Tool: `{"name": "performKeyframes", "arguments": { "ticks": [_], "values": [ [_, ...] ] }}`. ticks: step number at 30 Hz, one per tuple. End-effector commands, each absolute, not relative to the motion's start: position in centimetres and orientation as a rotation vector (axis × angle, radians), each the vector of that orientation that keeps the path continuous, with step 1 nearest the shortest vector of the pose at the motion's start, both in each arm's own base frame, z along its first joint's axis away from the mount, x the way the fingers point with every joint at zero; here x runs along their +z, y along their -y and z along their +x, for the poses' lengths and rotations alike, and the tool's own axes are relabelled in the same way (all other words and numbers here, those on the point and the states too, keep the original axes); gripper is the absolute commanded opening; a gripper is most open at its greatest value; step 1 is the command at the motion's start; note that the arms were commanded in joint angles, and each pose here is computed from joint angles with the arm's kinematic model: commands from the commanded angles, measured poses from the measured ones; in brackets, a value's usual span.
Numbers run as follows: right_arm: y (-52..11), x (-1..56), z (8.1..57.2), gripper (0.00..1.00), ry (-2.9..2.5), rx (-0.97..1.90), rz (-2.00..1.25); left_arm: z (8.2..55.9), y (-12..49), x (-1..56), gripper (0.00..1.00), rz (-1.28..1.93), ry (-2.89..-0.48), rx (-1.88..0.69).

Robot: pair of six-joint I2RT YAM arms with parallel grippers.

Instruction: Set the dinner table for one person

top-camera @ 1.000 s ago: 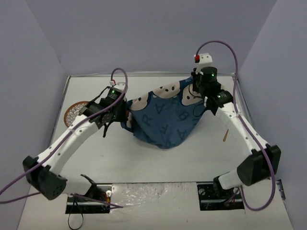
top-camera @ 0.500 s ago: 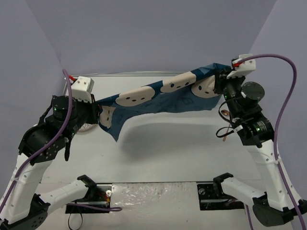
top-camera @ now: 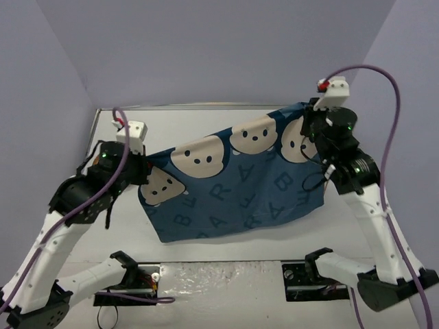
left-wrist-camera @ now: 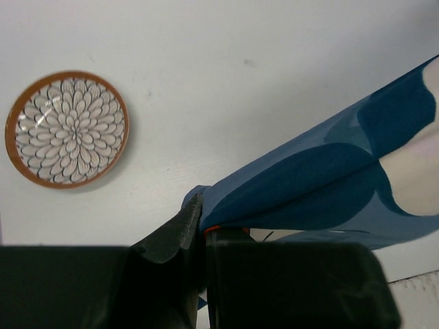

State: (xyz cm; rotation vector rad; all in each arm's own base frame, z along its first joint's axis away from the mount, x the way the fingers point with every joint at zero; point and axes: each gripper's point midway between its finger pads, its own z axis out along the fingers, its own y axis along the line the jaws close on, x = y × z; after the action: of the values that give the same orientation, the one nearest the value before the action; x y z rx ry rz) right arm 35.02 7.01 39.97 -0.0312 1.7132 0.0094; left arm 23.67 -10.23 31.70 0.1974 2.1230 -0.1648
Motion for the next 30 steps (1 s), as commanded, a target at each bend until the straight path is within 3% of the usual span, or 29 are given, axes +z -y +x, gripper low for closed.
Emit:
{"name": "performKeyframes", "arguments": {
  "ticks": [1, 7, 12, 21, 23, 26, 28, 30],
  "values": [
    [-5.4, 34.1, 41.7, 0.00, -1.848, -0.156, 0.020, 29.0, 9.3, 21.6, 0.00, -0.033, -2.348, -0.005],
    [-6.9, 23.4, 49.6, 0.00, -2.015, -0.217, -0.119, 32.9, 9.3, 13.3, 0.00, -0.186, -2.512, 0.020],
    [-8.4, 16.3, 54.8, 0.00, -2.081, -0.235, -0.202, 36.4, 8.9, 11.2, 0.00, -0.281, -2.549, 0.015],
    [-9.8, 11.5, 61.4, 0.00, -2.058, -0.235, -0.255, 42.3, 7.3, 9.2, 0.00, -0.327, -2.566, 0.081],
    [-10.1, 11.8, 62.4, 0.09, -2.035, -0.225, -0.260, 43.2, 7.0, 8.6, 0.00, -0.335, -2.580, 0.094],
    [-10.2, 13.0, 63.5, 0.40, -1.998, -0.227, -0.253, 44.2, 7.0, 8.4, 0.07, -0.320, -2.584, 0.107],
    [-9.9, 14.4, 63.9, 0.60, -1.973, -0.244, -0.243, 44.8, 7.0, 9.5, 0.26, -0.312, -2.569, 0.108],
    [-9.5, 15.9, 63.8, 0.70, -1.954, -0.252, -0.233, 45.0, 7.0, 10.8, 0.52, -0.300, -2.553, 0.106]
  ]
}}
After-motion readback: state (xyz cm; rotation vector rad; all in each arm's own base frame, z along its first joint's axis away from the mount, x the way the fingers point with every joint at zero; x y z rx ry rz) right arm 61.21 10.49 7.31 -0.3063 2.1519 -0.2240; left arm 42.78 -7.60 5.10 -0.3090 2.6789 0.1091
